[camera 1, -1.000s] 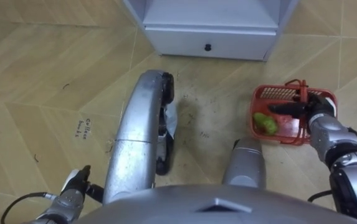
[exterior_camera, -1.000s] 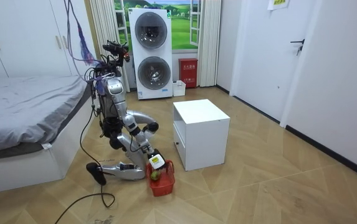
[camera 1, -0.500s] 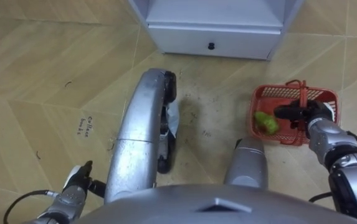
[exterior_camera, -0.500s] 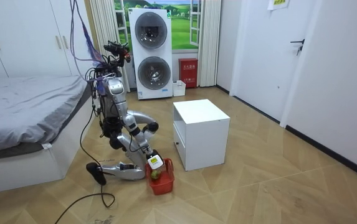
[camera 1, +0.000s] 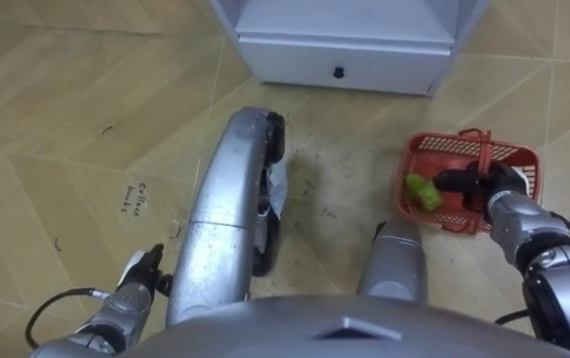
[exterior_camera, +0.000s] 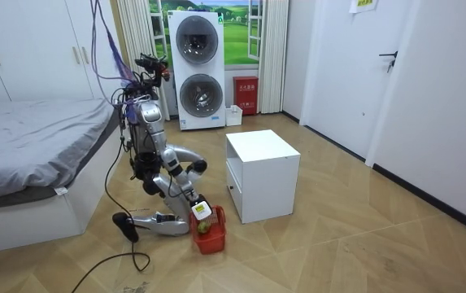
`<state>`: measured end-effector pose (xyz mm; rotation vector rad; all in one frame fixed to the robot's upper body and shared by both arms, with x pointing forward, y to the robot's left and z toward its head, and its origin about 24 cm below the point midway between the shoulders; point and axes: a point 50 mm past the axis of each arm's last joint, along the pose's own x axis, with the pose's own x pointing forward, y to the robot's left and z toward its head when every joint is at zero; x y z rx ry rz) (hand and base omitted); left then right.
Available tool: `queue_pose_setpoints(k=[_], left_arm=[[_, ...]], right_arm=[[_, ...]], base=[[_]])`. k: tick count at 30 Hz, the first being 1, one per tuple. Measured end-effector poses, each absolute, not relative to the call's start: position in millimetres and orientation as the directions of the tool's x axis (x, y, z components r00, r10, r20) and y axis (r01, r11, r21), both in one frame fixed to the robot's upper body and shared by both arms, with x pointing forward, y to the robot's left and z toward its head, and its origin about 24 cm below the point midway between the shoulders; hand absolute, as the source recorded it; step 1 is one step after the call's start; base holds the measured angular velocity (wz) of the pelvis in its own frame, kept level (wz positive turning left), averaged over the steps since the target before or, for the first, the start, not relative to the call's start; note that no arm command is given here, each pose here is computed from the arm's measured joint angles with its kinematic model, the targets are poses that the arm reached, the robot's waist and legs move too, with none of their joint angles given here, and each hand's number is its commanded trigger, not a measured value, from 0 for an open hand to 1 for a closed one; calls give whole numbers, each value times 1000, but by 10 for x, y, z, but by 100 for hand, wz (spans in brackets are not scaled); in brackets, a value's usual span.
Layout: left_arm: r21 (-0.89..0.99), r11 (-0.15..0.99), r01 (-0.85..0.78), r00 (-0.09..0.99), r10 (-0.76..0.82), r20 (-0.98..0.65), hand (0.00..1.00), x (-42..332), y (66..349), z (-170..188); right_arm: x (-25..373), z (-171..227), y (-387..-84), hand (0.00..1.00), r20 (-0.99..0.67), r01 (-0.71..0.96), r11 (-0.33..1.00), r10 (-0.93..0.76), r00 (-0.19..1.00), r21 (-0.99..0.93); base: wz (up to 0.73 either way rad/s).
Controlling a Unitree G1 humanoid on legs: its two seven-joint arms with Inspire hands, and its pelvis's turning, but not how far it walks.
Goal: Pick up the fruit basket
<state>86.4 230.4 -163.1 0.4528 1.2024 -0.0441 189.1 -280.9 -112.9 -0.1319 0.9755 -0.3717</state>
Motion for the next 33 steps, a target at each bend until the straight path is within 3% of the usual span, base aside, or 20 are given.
queue_pose_setpoints(k=[11, 23, 33], left_arm=[[316, 914, 253, 391, 202, -898, 0, 1010, 2292, -1605], [305, 922, 238, 444, 176, -878, 0, 1325, 2284, -1523], [281, 951, 127, 375, 216, -902, 0, 1015, 2404, -1581]], right_arm=[[1921, -1179, -2650, 100, -820, 203, 953, -299, 489, -226], [2271, -1008, -2488, 100, -757, 177, 968, -251, 603, -180], [2644, -738, -2342, 100, -669, 128, 980, -196, 717, -151]], base=[[3], [-1], [-51]])
